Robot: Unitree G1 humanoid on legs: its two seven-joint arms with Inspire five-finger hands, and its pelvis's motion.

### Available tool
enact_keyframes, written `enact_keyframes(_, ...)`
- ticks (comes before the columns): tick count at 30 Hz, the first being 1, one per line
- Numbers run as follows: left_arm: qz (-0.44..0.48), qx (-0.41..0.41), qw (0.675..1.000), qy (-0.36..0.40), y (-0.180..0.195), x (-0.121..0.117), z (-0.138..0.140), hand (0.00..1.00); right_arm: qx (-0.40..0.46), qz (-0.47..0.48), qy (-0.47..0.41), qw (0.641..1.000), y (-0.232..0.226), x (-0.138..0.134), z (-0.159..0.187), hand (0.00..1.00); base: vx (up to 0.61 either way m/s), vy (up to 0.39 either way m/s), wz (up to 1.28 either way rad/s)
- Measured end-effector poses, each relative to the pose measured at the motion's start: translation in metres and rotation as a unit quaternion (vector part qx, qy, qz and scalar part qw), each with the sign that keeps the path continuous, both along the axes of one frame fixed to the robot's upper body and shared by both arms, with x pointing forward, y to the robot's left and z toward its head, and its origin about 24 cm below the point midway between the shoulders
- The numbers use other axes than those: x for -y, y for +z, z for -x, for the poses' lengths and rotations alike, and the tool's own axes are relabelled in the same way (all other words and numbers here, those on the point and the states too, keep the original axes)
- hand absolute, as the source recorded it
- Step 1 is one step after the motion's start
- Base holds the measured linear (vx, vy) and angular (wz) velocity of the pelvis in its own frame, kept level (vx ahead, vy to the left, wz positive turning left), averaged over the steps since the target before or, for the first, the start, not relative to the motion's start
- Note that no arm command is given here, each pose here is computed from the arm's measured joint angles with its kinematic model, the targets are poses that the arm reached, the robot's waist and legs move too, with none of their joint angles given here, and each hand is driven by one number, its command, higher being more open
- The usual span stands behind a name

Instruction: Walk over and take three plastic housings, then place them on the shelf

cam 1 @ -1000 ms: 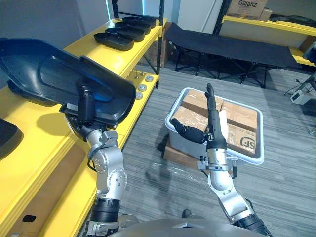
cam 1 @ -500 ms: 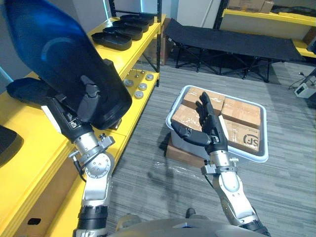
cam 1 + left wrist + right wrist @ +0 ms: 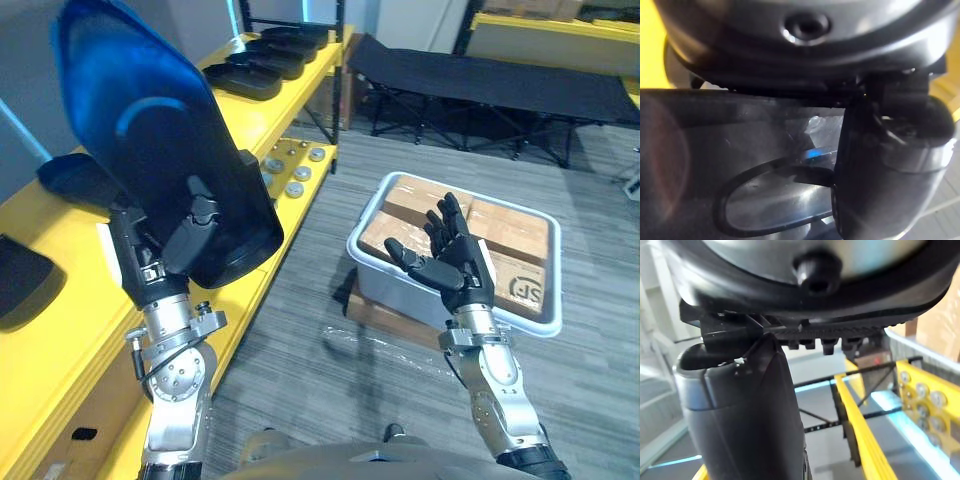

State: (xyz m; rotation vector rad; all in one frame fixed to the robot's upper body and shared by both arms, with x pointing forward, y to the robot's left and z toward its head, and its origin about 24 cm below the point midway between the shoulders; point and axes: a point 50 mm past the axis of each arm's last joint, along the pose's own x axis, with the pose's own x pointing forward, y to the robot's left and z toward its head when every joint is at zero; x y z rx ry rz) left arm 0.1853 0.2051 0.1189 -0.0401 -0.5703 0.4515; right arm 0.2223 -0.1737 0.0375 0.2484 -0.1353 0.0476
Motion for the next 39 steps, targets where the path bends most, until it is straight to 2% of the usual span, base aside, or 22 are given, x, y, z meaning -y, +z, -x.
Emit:
enact_keyframes(2,-0.003,0.028,0.999,0.023,0.01,-0.008,0.008,0.0,-0.002,-0.001,0.04,0.999,-0.002,-0.015,-0.001,1.0,0.0,-0.027,0.58)
enact_keyframes(5,0.0,0.035,0.998,0.052,0.013,-0.019,0.02,0.0,0.012,0.045,0.089,0.995,0.0,-0.031,-0.009,1.0,0.02,-0.028,0.54)
enact_keyframes(10,-0.028,-0.009,0.995,0.091,0.003,-0.04,0.04,0.0,0.073,0.078,0.123,0.987,0.028,-0.036,-0.033,1.0,0.01,-0.015,0.45)
enact_keyframes(13,-0.026,-0.019,0.996,0.077,0.0,-0.046,0.045,0.0,0.077,0.075,0.121,0.987,0.033,-0.035,-0.037,1.0,0.03,-0.012,0.52)
enact_keyframes(21,-0.031,0.017,0.999,-0.018,0.005,-0.037,0.043,0.0,0.056,0.091,0.104,0.989,0.023,-0.031,-0.031,1.0,-0.01,0.018,0.44)
enact_keyframes(27,0.002,0.047,0.994,-0.095,0.007,-0.016,0.027,0.0,0.035,0.068,0.088,0.993,0.012,-0.028,-0.017,1.0,0.02,0.0,0.4)
enact_keyframes(31,-0.009,0.05,0.992,-0.112,0.01,-0.009,0.022,0.0,0.041,0.065,0.104,0.992,0.013,-0.032,-0.017,1.0,-0.01,-0.004,-0.07)
enact_keyframes(39,0.013,0.035,0.996,-0.085,0.002,-0.012,0.024,0.0,0.055,0.071,0.146,0.985,0.013,-0.039,-0.013,1.0,-0.11,-0.024,-0.11)
